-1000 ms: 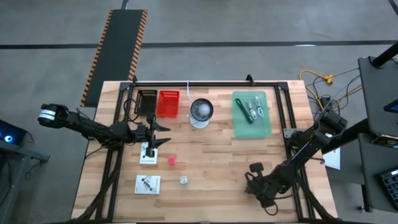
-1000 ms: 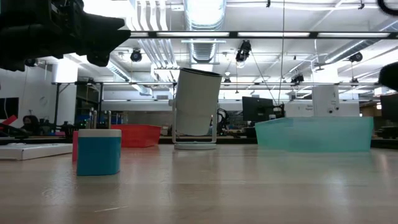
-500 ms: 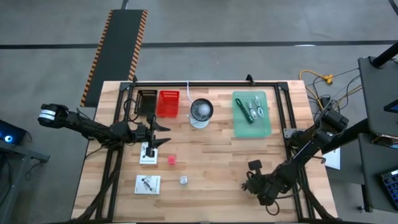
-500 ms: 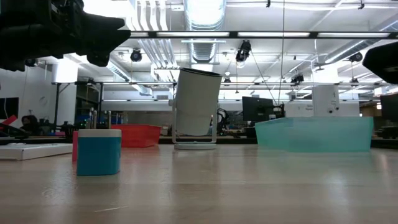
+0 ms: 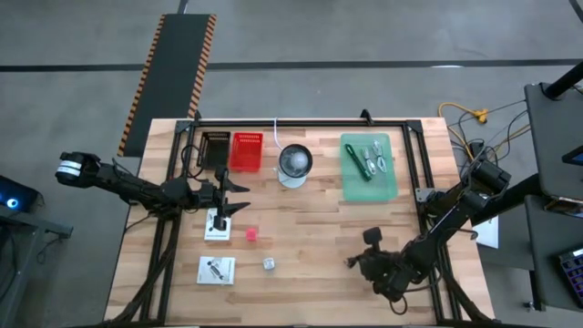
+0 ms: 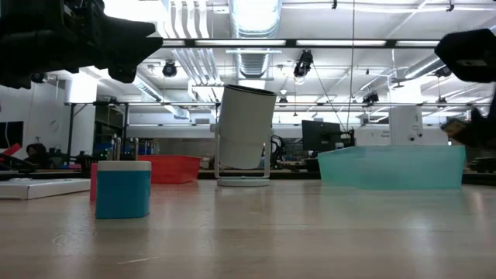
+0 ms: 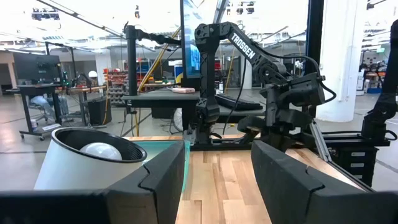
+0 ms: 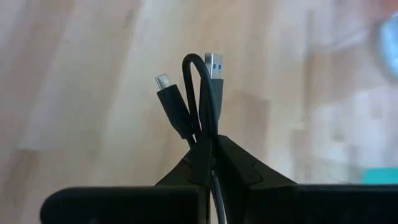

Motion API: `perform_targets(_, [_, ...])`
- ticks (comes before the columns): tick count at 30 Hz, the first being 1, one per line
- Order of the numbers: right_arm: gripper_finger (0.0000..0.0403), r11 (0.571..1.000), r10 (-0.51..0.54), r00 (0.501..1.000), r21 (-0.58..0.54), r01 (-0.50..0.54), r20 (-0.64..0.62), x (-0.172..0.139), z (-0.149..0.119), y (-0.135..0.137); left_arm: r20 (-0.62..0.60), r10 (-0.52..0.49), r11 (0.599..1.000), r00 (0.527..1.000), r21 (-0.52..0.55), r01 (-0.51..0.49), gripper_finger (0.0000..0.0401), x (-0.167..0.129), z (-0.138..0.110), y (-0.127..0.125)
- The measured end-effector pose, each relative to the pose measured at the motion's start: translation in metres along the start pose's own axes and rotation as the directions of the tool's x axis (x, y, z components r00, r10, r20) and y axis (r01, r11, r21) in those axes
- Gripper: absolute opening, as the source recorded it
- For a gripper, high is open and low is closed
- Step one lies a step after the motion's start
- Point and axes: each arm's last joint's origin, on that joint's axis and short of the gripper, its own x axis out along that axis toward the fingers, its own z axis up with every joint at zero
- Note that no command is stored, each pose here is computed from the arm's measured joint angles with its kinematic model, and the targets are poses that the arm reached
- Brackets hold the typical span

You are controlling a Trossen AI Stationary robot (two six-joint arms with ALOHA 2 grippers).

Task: Pick and place items into bin
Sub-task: Put the black charger cable into the green bin

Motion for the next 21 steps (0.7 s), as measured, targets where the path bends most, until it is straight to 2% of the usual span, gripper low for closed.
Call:
perform_targets(3, [0.0008,0.994,-0.105,0.993,-0.005,0.105,0.047,0.000,0.001,-0.003,0.000,0.000,1.000,1.000,0.000,0.000,0.0171,0.000,0.000,0.000])
perform_targets(9, [0.0008,0.970,-0.239,0.964,-0.014,0.242,0.117,-0.001,0.003,-0.009,0.000,0.000,1.000,1.000,0.000,0.000,0.0171,0.000,0.000,0.000])
perform_targets(15, [0.0008,0.948,-0.314,0.942,-0.007,0.317,0.114,-0.004,0.006,-0.026,0.000,0.000,1.000,1.000,0.000,0.000,0.0171,0.000,0.000,0.000])
perform_targets(21, [0.0008,0.939,-0.344,0.935,0.013,0.344,0.088,-0.008,0.007,-0.046,0.000,0.000,1.000,1.000,0.000,0.000,0.0171,0.000,0.000,0.000])
